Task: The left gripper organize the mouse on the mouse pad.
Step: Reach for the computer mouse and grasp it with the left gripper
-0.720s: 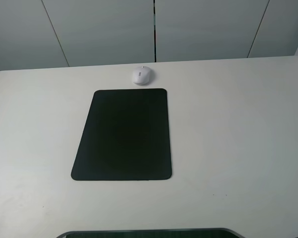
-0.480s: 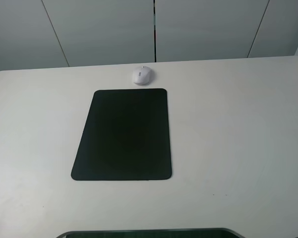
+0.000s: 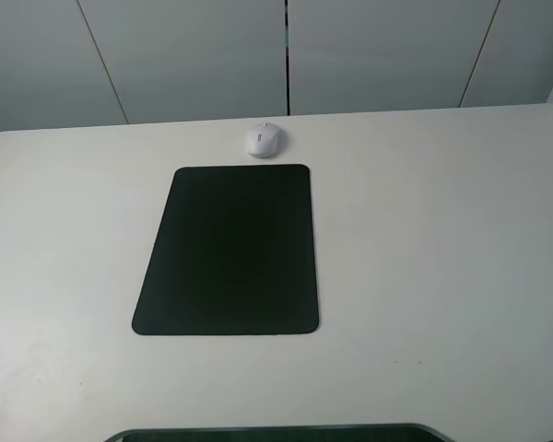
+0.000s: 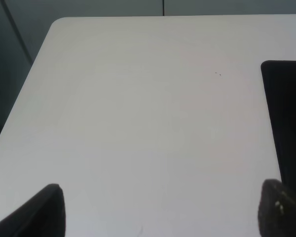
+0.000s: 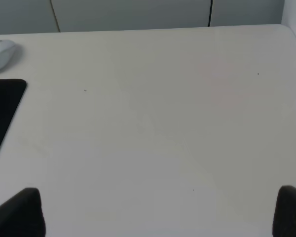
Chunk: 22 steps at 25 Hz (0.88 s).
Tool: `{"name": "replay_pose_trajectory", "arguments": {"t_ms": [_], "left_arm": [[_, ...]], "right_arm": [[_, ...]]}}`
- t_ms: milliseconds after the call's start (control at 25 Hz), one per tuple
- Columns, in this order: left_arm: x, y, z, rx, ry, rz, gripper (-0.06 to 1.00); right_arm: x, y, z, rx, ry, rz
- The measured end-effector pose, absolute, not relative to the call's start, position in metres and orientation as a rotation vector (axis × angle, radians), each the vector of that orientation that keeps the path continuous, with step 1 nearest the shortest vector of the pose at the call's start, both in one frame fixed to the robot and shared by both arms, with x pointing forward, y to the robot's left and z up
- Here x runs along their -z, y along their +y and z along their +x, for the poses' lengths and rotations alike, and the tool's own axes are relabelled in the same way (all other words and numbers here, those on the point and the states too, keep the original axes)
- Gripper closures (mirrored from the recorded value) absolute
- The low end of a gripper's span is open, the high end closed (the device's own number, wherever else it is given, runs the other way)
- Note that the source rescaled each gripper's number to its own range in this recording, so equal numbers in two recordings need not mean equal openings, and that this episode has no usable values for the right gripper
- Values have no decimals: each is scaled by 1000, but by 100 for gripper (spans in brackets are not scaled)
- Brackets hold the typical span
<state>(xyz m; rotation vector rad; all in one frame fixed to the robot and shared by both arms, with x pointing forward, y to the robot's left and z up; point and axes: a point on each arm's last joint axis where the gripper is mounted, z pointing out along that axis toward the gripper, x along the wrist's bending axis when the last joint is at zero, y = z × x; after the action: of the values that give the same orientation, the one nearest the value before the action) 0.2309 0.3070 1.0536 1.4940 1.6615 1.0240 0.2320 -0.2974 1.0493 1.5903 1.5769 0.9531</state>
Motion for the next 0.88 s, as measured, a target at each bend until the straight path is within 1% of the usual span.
{"name": "replay_pose_trajectory", "arguments": {"t_ms": [880], "left_arm": [[-1054,307,231,-1024,1662,1494,-6]], "right_arm": [[-1049,-297,232,-953,1577,1590]]}}
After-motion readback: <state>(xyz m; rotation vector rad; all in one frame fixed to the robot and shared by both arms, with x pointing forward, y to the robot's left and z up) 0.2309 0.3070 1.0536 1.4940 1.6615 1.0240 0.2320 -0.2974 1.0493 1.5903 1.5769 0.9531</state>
